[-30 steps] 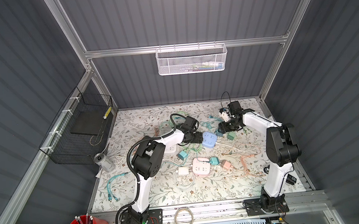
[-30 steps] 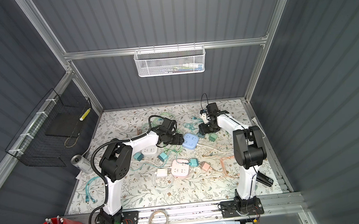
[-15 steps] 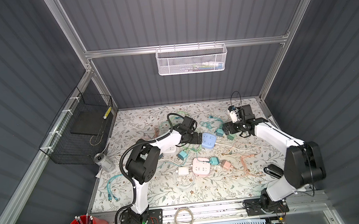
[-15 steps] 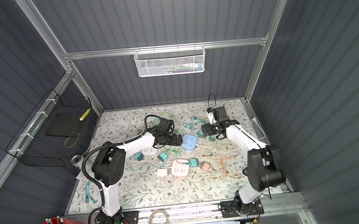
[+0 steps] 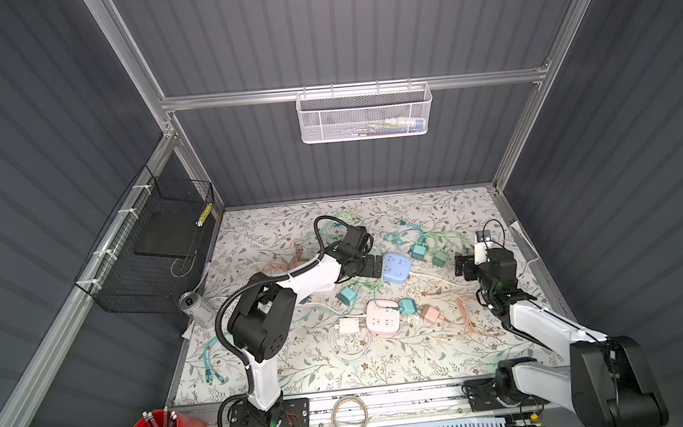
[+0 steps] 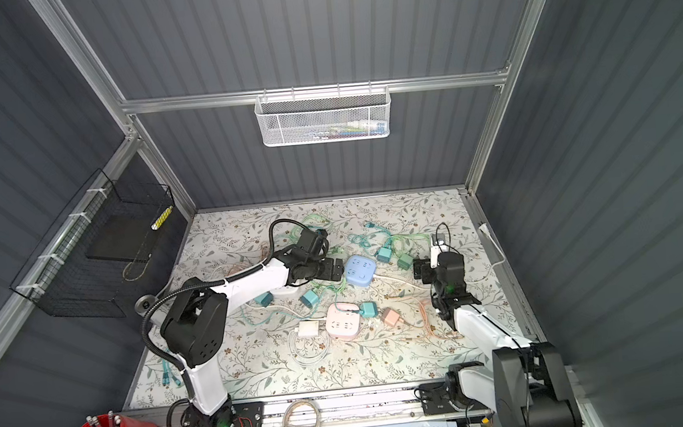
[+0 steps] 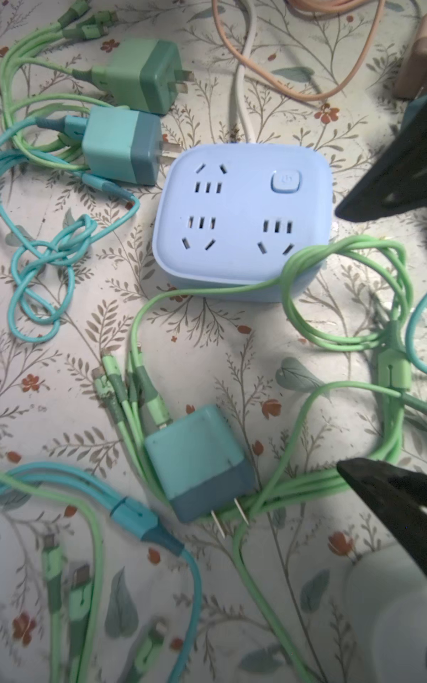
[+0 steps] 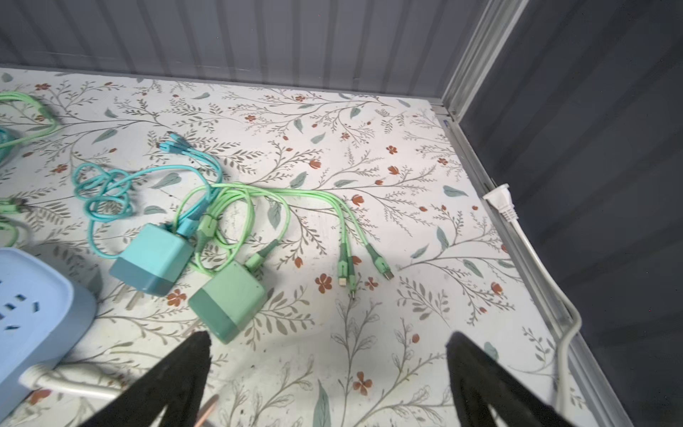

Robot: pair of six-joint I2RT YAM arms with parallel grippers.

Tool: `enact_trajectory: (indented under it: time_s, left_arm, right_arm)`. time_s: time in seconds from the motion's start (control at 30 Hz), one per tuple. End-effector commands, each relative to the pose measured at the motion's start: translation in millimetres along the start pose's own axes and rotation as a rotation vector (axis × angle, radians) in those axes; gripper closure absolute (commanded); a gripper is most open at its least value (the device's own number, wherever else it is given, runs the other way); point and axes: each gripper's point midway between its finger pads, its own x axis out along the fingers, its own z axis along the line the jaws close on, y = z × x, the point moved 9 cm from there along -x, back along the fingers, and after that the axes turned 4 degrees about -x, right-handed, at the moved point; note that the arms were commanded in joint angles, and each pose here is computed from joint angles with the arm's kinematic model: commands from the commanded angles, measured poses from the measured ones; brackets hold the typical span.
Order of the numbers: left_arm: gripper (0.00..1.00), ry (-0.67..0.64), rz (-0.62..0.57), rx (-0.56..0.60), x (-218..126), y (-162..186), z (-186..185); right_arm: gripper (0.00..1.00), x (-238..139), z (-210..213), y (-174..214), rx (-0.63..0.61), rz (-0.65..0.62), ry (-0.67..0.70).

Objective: Pull the plug off the socket

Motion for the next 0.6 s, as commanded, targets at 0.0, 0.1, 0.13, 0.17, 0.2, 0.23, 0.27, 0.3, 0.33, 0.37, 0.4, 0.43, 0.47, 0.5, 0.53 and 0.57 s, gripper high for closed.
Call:
enact_trajectory:
  time_s: [0.0, 0.1, 0.13, 0.17, 0.2, 0.23, 0.27, 0.3, 0.33, 0.37, 0.4, 0.43, 0.47, 0.5, 0.53, 0.57]
  left_arm:
    - [0.00, -0.049, -0.115, 0.019, -22.2, -11.7, 1.0]
    - [0.00, -0.110, -0.158, 0.007, -32.8, -9.5, 8.7]
    - [0.00, -0.131, -0.176, 0.003, -36.9, -7.8, 12.0]
    - [0.00, -0.152, -0.193, -0.001, -42.3, -6.2, 14.8]
    - [0.00, -0.176, -0.212, -0.003, -47.7, -5.2, 17.9]
    - [0.00, -0.203, -0.241, -0.003, -55.0, -4.5, 21.4]
    - [0.00, -0.234, -0.272, 0.002, -62.5, -2.9, 25.6]
    - [0.00, -0.261, -0.301, 0.008, -69.7, -1.7, 29.2]
    - [0.00, -0.307, -0.332, 0.016, -78.2, 1.2, 34.9]
    - [0.00, -0.363, -0.365, 0.021, -87.7, 4.0, 41.8]
    - [0.00, -0.418, -0.387, 0.032, -94.8, 7.7, 48.5]
    - [0.00, -0.478, -0.412, 0.053, -103.0, 11.0, 55.6]
    - [0.00, -0.539, -0.440, 0.068, -111.0, 13.6, 63.5]
    - [0.00, -0.593, -0.458, 0.074, -116.4, 16.8, 72.0]
    - [0.00, -0.640, -0.480, 0.073, -121.5, 19.8, 83.5]
    - [0.00, -0.672, -0.494, 0.066, -124.6, 24.6, 96.5]
  right_arm:
    - [0.01, 3.6, -5.6, -14.5, 0.077, -0.212, 0.025]
    - [0.01, 15.9, -4.4, -0.7, 0.086, -0.193, 0.014]
    - [0.01, 19.7, -4.5, 3.0, 0.089, -0.210, 0.009]
    - [0.01, 22.3, -5.9, 8.3, 0.099, -0.214, 0.007]
    - [0.01, 24.5, -8.1, 9.6, 0.116, -0.215, 0.011]
    - [0.01, 25.7, -9.6, 9.7, 0.123, -0.193, 0.006]
    - [0.01, 28.2, -10.3, 8.7, 0.126, -0.161, -0.021]
    - [0.01, 31.2, -11.2, 7.3, 0.131, -0.148, -0.041]
    - [0.01, 31.6, -13.3, 7.2, 0.142, -0.159, -0.051]
    - [0.01, 31.7, -15.2, 7.9, 0.154, -0.163, -0.045]
    - [0.01, 31.8, -15.6, 7.9, 0.155, -0.157, -0.043]
    - [0.01, 32.0, -15.6, 7.6, 0.154, -0.153, -0.044]
    - [0.01, 31.9, -15.5, 7.8, 0.154, -0.157, -0.045]
    - [0.01, 32.0, -15.6, 7.6, 0.154, -0.160, -0.044]
    - [0.01, 31.9, -15.4, 8.0, 0.154, -0.157, -0.046]
    - [0.01, 31.9, -15.6, 7.6, 0.154, -0.157, -0.045]
